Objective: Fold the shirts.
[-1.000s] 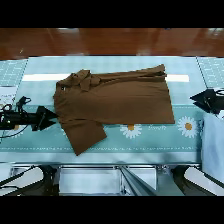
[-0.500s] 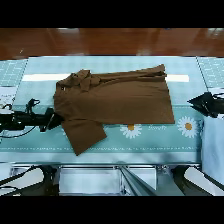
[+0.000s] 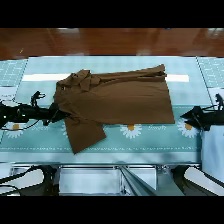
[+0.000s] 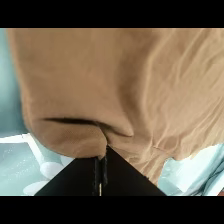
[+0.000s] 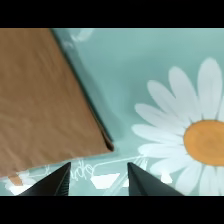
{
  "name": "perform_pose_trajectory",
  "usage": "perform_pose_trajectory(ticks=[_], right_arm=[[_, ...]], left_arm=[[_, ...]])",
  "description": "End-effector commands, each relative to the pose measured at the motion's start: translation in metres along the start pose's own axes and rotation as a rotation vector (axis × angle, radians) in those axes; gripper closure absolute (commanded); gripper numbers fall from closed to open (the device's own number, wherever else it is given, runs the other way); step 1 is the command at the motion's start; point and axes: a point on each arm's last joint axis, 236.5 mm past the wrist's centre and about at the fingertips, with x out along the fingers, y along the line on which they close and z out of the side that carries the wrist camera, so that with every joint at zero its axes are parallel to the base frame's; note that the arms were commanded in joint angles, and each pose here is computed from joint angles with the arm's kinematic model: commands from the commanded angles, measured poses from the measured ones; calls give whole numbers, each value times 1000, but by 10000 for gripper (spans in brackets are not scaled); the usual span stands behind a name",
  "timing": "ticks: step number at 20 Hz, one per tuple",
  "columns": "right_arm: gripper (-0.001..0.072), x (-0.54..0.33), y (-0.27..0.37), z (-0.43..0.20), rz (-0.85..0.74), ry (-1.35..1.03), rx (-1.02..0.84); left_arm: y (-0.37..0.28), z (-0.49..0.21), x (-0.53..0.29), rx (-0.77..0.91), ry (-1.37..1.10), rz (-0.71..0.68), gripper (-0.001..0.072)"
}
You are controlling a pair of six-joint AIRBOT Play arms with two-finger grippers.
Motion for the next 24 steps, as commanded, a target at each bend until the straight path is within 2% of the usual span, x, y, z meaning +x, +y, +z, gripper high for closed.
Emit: perform_pose_trajectory(ticks=[1, 10, 13, 14, 15, 16, 20, 22, 24], right_arm=[[296, 23, -8, -15, 29, 88, 65], [296, 52, 23, 1, 259, 102, 108], [312, 69, 35, -3, 225, 137, 39], [353, 73, 42, 1, 211, 123, 26], [490, 76, 50, 8, 200, 107, 7], [687, 76, 59, 9, 200, 110, -30], [688, 39, 109, 22, 243, 120, -206], [688, -20, 155, 63, 241, -45, -317], [688, -95, 202, 95, 204, -232, -416]], left_arm=[[-2, 2, 0, 9, -2, 2, 682], [-4, 1, 10, 39, -2, 27, 682], [-8, 0, 17, 55, -4, 38, 682], [-9, -2, 18, 60, -1, 39, 682], [-10, -2, 18, 53, 1, 38, 682], [-11, -2, 17, 47, 0, 37, 682], [-39, 23, -19, 105, -81, -11, 682], [-96, 53, -70, 180, -228, -122, 682], [-174, 69, -139, 329, -413, -232, 683]])
